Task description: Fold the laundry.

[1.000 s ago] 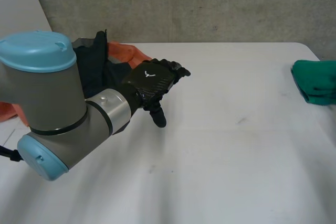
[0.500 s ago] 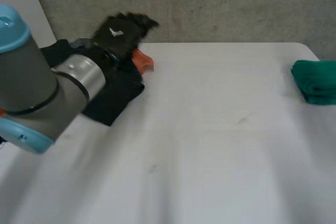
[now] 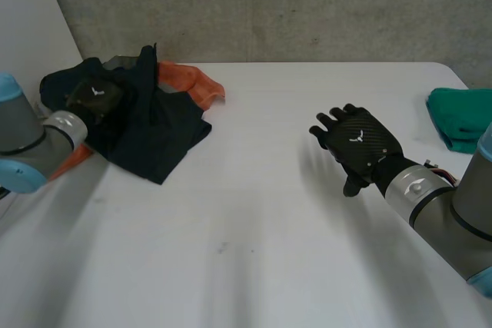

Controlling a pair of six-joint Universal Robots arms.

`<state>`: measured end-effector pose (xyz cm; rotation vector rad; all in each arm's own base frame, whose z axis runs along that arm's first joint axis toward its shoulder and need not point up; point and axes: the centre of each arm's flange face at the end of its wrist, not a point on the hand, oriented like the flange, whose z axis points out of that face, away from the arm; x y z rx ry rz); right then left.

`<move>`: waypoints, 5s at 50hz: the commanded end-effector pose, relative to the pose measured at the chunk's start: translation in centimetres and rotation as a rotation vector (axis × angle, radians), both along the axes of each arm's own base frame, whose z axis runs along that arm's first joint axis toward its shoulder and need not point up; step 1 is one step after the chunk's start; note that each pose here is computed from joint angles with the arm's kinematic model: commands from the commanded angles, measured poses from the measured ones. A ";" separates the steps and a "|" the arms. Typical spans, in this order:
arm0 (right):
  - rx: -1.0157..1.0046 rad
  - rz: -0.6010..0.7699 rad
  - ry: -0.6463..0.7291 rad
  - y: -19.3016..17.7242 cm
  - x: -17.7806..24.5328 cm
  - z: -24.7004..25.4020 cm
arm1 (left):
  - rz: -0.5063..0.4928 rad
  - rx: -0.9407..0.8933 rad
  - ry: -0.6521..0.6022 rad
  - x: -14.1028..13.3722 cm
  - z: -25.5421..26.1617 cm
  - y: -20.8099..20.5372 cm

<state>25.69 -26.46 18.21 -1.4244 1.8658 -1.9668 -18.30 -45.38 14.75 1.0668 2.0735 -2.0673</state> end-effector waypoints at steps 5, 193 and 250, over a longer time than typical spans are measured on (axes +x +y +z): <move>0.030 -0.054 0.008 -1.0 -1.5 -0.9 | 0.000 0.021 -0.014 -0.2 -3.1 -1.3; 0.482 -0.144 0.005 -1.1 -4.2 5.3 | -0.405 0.160 0.059 -16.4 1.3 15.4; -0.709 -0.084 -0.391 -10.9 2.4 20.3 | -0.108 -0.583 0.444 -18.8 20.0 14.7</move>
